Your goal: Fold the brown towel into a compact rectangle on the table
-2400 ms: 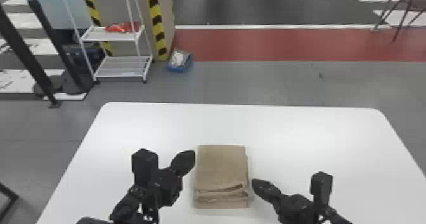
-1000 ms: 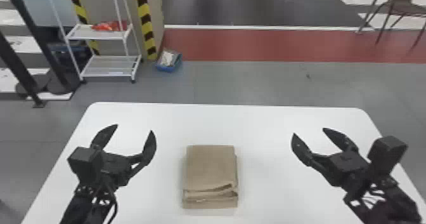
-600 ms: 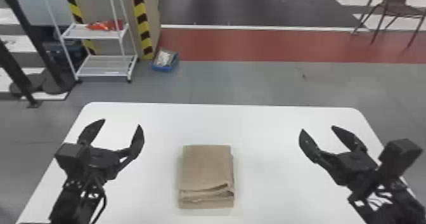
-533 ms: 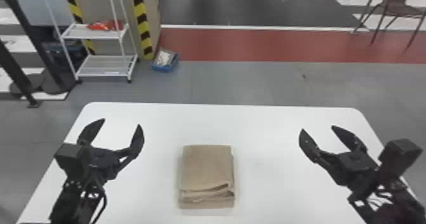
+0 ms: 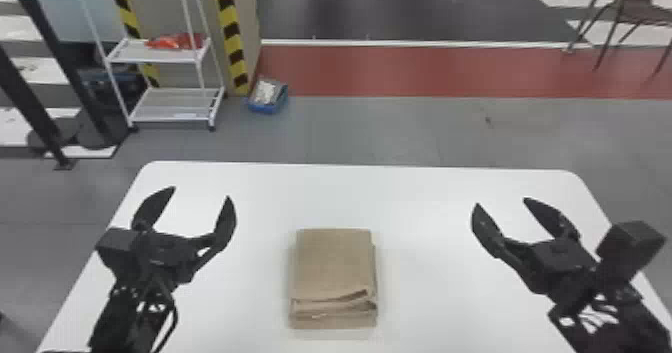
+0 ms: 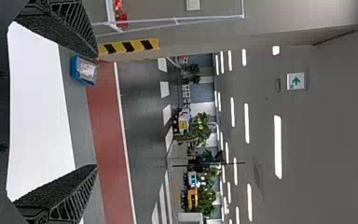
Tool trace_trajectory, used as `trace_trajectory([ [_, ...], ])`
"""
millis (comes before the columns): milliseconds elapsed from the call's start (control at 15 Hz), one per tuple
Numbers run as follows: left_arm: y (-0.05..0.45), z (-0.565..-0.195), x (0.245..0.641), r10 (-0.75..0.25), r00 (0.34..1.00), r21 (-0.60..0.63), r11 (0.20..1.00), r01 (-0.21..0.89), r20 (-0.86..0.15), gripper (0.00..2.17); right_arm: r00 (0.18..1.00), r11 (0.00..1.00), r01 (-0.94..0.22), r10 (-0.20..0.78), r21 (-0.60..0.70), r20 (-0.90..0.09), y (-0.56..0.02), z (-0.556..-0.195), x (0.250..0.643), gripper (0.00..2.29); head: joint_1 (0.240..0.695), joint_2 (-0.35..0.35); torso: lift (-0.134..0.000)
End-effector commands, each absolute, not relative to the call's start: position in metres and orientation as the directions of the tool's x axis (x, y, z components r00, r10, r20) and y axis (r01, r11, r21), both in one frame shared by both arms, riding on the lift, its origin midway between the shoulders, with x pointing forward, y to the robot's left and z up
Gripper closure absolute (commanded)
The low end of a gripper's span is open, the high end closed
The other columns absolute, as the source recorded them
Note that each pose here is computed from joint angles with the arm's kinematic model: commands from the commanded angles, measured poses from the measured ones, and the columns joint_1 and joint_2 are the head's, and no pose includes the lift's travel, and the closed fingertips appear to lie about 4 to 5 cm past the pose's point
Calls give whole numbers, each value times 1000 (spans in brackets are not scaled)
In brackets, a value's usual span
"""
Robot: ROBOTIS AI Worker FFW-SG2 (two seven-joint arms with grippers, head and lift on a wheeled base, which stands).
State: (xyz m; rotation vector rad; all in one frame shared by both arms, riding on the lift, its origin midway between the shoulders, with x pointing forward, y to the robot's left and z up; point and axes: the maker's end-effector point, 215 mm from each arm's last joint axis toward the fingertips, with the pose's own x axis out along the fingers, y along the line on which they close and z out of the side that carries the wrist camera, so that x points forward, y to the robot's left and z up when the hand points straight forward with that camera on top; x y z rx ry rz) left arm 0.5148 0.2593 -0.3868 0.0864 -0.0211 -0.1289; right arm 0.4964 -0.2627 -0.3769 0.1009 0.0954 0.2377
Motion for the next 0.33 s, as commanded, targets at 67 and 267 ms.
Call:
trace_trajectory([
  [67, 255, -388, 514, -139, 990, 84, 987, 137, 13, 46, 968, 967, -229, 239, 113, -76, -263, -377, 497, 70, 695, -4, 0],
  [267, 253, -387, 514, -142, 990, 82, 987, 140, 15, 46, 969, 967, -229, 238, 115, -68, -263, -375, 497, 70, 695, -9, 0],
])
